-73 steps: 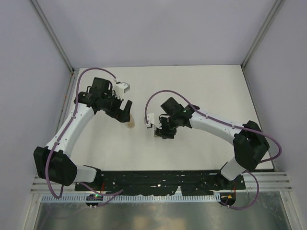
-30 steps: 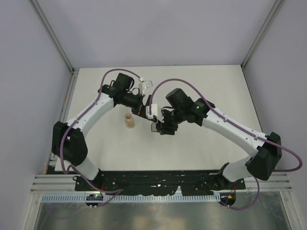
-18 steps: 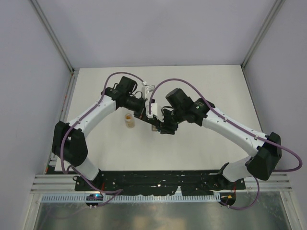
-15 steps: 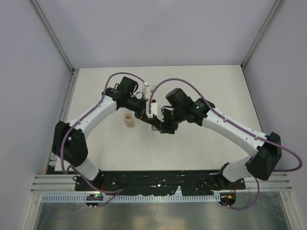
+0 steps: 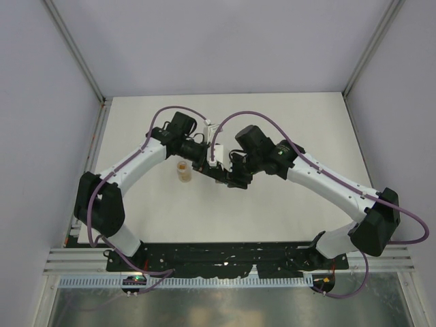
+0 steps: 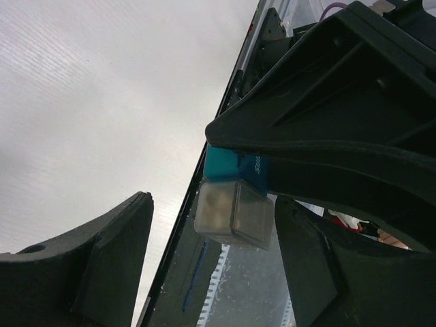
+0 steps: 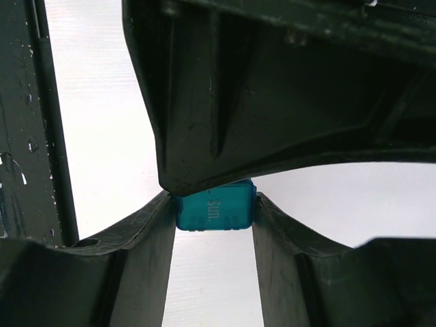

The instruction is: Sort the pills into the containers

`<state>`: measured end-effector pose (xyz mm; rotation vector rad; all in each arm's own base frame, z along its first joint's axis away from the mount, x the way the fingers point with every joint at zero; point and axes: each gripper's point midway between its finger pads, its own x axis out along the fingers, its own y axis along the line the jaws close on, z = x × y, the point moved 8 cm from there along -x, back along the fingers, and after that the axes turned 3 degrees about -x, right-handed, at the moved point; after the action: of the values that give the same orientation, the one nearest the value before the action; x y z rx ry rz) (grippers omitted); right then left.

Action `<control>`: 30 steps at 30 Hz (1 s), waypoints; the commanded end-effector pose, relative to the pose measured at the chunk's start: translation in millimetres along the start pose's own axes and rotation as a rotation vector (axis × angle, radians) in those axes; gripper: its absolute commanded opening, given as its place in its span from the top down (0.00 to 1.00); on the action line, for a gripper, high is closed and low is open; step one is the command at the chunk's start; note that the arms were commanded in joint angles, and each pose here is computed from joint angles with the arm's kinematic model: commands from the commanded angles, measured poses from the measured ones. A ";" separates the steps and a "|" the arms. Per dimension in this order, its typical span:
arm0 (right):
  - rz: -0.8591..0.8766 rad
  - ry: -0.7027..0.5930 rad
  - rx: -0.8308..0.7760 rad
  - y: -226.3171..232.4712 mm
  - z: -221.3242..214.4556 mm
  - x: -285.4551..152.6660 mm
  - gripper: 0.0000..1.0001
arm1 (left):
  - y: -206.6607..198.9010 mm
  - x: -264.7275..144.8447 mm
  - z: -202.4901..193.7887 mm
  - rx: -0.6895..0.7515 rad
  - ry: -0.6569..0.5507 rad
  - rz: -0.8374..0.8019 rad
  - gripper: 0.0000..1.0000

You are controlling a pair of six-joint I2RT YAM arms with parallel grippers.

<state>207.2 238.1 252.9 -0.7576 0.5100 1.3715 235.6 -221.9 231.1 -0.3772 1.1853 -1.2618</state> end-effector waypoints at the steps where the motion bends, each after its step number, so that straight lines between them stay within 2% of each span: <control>1: -0.049 -0.047 -0.017 -3.5 10.5 -8.3 0.89 | -5.5 1.4 2.7 0.029 -0.011 -0.056 0.28; 21: -0.082 -0.052 -0.008 -5.8 10.5 -9.9 0.91 | -4.6 9.1 -0.1 -0.007 -0.013 -0.161 0.53; 24: -0.084 -0.051 -0.007 -6.1 10.4 -9.4 0.91 | -3.7 10.7 0.0 -0.017 -0.011 -0.179 0.61; 30: -0.096 -0.055 -0.007 -7.1 11.6 -11.2 0.92 | -3.8 12.4 0.2 -0.030 -0.013 -0.210 0.88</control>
<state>210.1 235.7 249.9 -0.7674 0.5223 1.3263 231.6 -228.8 223.0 -0.5085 1.2074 -1.3420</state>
